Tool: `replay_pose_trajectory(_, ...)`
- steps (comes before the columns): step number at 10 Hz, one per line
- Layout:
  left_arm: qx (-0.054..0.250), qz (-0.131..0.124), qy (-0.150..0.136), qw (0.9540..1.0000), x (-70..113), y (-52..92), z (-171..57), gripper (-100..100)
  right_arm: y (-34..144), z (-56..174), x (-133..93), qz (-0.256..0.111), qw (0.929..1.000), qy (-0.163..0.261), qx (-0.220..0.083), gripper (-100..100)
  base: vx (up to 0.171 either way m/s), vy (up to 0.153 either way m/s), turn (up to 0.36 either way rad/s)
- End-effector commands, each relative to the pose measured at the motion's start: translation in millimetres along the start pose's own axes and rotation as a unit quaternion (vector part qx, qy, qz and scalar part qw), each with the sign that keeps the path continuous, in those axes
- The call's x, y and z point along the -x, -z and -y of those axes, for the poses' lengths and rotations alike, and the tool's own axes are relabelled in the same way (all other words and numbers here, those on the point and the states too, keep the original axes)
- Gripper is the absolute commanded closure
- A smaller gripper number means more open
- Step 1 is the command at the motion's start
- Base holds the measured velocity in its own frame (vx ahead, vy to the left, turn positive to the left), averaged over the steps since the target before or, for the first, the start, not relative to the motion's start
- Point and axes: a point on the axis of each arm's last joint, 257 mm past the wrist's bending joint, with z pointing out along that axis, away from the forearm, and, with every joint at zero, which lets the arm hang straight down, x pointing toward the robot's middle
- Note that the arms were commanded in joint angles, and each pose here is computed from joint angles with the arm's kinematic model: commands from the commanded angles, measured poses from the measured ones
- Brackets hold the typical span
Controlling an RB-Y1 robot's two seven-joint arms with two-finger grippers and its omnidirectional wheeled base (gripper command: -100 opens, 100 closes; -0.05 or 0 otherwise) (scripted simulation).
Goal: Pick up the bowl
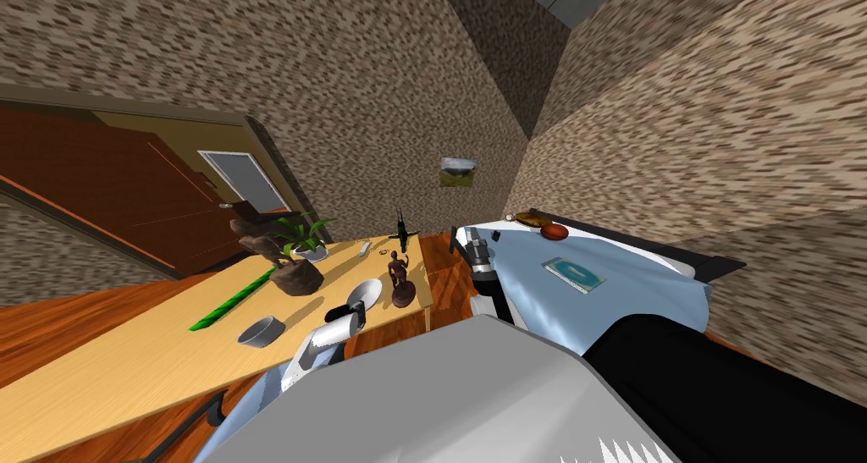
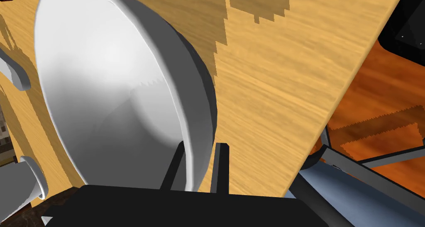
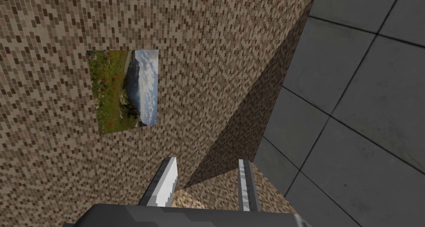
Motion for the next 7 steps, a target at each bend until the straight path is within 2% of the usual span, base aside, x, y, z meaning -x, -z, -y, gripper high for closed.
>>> replay_pose_trajectory(1, 0.0, 0.0, 0.0, 1.0, 0.0, 0.0, 0.0, 100, 0.0, 0.0, 0.0, 0.0, 1.0, 0.0, 0.0, 0, 0.0, 0.0, 0.0)
replay_pose_trajectory(2, 0.001, 0.001, -0.001, 1.0, 0.7, -0.2, -1.2, 100, 0.0, 0.0, 0.0, 0.0, 1.0, 0.0, 0.0, 0, 0.0, 0.0, 0.0)
replay_pose_trajectory(3, 0.002, 0.001, -0.002, 1.0, 1.0, -0.3, -1.8, 0, 0.0, 0.0, 0.0, 0.0, 1.0, 0.0, 0.0, 0, 0.0, -0.001, -0.012)
replay_pose_trajectory(4, 0.003, 0.001, -0.013, 0.9999, -1.1, 4.4, 1.4, 100, 0.0, 0.0, 0.0, 0.0, 1.0, 0.0, 0.0, 0, -0.025, -0.007, -0.065)
replay_pose_trajectory(7, 0.004, 0.002, -0.012, 0.9999, 0.0, 14.9, 8.0, 100, 0.0, 0.0, 0.0, 0.0, 1.0, 0.0, 0.0, 0, -0.04, -0.014, -0.015)
